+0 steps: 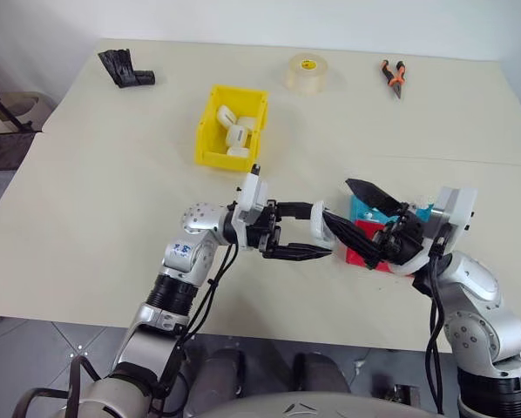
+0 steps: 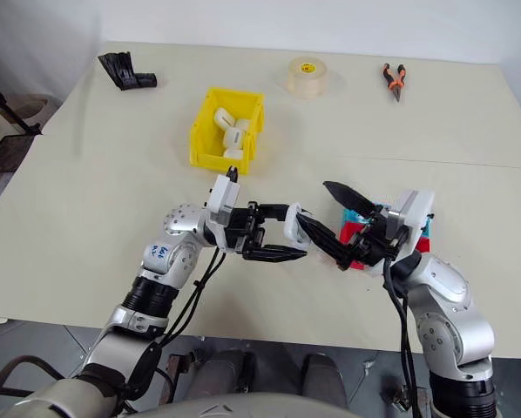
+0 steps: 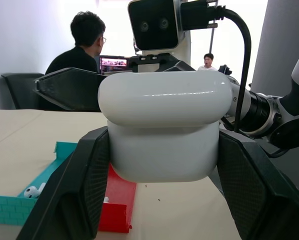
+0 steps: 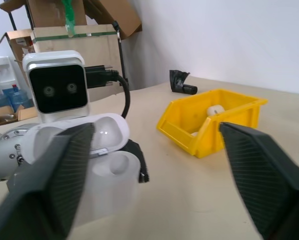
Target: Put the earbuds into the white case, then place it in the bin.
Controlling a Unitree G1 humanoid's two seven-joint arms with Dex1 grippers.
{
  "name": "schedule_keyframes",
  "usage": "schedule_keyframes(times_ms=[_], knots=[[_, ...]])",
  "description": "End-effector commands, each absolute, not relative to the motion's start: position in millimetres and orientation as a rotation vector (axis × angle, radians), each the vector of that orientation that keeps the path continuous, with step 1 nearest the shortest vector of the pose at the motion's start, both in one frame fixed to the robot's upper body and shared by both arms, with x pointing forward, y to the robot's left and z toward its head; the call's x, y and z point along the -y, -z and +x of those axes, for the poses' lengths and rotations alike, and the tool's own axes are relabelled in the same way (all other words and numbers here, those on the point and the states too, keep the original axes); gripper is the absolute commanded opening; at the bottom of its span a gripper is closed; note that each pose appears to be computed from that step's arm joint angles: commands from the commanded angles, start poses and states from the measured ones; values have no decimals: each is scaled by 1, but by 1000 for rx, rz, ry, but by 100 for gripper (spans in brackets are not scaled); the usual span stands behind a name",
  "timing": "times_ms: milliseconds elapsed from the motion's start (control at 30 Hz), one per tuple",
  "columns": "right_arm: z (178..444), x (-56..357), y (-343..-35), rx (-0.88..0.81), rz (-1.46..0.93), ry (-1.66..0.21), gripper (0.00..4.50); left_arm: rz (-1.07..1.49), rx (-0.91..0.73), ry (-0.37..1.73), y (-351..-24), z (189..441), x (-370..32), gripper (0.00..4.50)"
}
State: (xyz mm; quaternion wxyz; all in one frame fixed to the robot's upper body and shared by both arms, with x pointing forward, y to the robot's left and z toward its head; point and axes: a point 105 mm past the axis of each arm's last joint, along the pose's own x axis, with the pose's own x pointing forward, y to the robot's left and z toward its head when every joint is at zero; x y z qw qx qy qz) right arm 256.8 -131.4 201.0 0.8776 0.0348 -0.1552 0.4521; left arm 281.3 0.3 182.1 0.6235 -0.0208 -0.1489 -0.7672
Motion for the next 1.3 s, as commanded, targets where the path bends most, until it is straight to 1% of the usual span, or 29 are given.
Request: schedule_keyframes(times_ms=[33, 133, 267, 367, 500, 600, 700, 833, 967, 1033, 1133, 1200, 1300], knots=[[253, 127, -192, 270, 68, -996, 445, -53, 510, 1752, -213, 276, 3, 280], [254, 134, -197, 281, 41, -982, 445, -54, 510, 1746, -212, 276, 3, 280], [252, 153, -208, 289, -29, -954, 445, -30, 496, 1721, -207, 279, 0, 280], [245, 172, -205, 237, -104, -945, 445, 10, 480, 1704, -199, 282, -4, 280], [236, 207, -198, 146, -204, -895, 445, 42, 470, 1688, -192, 283, -8, 280], [228, 240, -186, 46, -327, -844, 445, 63, 468, 1687, -188, 282, -11, 280], [222, 259, -178, -32, -397, -827, 445, 71, 468, 1679, -185, 281, -12, 280], [221, 264, -177, -66, -418, -831, 445, 73, 469, 1665, -183, 281, -13, 280], [224, 254, -180, -89, -435, -875, 445, 82, 472, 1660, -181, 279, -13, 280], [227, 243, -178, -167, -454, -917, 445, 90, 471, 1657, -180, 278, -14, 280], [231, 238, -177, -249, -476, -923, 445, 95, 472, 1656, -179, 277, -14, 280], [233, 227, -180, -307, -497, -983, 445, 91, 470, 1651, -177, 276, -15, 280], [241, 217, -183, -436, -553, -1018, 445, 80, 468, 1644, -176, 274, -14, 280]])
